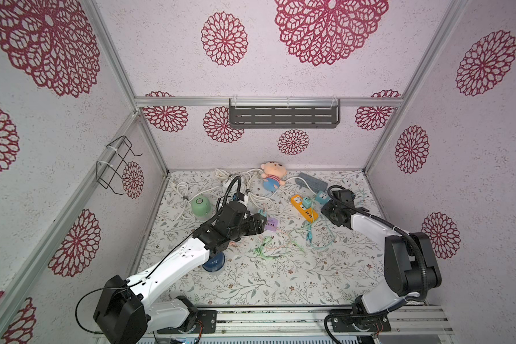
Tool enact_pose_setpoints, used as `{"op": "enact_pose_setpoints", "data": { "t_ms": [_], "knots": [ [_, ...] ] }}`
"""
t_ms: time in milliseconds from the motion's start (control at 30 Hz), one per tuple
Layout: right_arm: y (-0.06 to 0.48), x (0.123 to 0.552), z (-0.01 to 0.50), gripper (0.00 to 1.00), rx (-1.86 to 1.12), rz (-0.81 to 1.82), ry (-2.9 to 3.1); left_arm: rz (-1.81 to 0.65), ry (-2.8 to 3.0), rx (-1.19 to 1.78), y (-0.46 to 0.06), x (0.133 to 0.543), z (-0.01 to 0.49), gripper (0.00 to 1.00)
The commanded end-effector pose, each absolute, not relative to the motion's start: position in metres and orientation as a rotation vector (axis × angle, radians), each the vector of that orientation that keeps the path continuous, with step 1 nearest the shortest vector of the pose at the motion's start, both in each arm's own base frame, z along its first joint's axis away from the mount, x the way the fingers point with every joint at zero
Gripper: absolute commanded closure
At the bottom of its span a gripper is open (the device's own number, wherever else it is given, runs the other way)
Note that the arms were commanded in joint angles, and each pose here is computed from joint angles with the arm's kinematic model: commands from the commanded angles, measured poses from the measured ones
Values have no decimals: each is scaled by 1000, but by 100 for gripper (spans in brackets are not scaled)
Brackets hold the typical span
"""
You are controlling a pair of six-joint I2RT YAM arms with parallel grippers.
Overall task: Charge the cordless meat grinders
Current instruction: Pick up the charging cable from the center of the board.
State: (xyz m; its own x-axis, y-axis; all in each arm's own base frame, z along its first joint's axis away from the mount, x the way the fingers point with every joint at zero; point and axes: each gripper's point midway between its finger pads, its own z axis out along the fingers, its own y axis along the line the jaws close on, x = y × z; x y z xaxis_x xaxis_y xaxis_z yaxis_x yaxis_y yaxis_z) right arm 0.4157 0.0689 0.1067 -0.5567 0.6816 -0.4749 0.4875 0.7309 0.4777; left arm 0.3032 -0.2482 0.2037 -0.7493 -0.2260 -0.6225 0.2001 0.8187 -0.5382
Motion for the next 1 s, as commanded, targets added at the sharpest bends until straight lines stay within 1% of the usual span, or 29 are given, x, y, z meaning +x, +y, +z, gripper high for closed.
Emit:
{"op": "enact_pose_setpoints", "data": {
  "t_ms": [0,467,767,967],
  "knots": [
    [80,417,111,61,898,416,2258,-789,2263,-12,-252,308,208,25],
    [67,444,61,66,1051,362,2270,-778,2263,-23,-244,301,207,25],
    [50,453,36,67,1110,309,2280,-772,2267,-22,-245,302,206,25],
    [55,457,21,74,1101,316,2312,-770,2262,-26,-244,303,209,25]
  ]
}}
